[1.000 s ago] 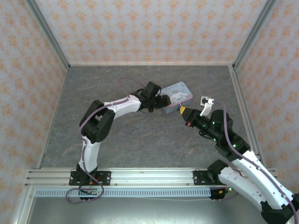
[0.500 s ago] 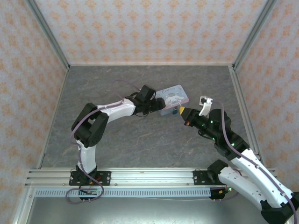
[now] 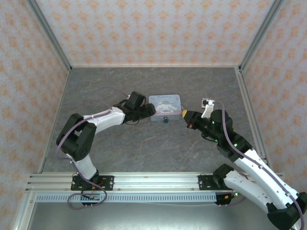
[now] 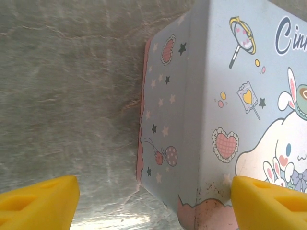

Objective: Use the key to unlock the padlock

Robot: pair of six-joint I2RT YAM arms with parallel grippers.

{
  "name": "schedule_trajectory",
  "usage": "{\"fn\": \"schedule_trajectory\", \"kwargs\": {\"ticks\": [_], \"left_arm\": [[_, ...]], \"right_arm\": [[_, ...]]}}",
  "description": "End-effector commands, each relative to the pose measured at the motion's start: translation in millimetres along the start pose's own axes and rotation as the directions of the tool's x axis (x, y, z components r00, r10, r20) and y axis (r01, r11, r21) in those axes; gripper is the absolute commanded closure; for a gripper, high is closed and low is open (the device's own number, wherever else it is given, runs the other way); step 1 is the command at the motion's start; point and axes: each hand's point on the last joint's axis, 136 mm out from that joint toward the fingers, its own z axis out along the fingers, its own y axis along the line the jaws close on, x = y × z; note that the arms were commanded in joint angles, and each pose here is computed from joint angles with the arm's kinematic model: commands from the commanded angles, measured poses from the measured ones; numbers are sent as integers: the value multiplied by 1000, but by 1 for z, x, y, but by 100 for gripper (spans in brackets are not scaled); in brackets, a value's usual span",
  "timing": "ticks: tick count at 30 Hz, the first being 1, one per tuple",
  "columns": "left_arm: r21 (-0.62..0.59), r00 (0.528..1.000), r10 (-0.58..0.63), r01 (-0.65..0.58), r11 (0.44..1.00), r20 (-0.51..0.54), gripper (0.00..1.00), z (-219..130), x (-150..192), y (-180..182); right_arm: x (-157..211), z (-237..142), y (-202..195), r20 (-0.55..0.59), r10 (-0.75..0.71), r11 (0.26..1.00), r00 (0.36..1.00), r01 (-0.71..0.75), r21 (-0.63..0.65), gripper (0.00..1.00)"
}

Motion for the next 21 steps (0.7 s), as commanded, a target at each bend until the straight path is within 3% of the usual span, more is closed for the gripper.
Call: {"fn": "schedule_trajectory", "kwargs": {"ticks": [1, 9, 16, 21], "left_arm": [[-186, 999, 2, -9, 982, -41, 18, -3, 12, 57], [-170, 1000, -16, 14, 985, -8, 18, -13, -19, 64], [-7, 985, 47, -47, 999, 167, 17, -50, -49, 30], [119, 964, 98, -130, 984, 247, 17, -76, -49, 12]], "right_arm": [[-4, 1, 10, 1, 6, 999, 1000, -6, -35, 100], [3, 10, 5, -34, 9, 1000, 999, -10, -19, 100], [19, 31, -1, -99, 42, 999, 994, -44, -20, 100], [31, 52, -4, -137, 83, 995, 987, -90, -40, 100]]}}
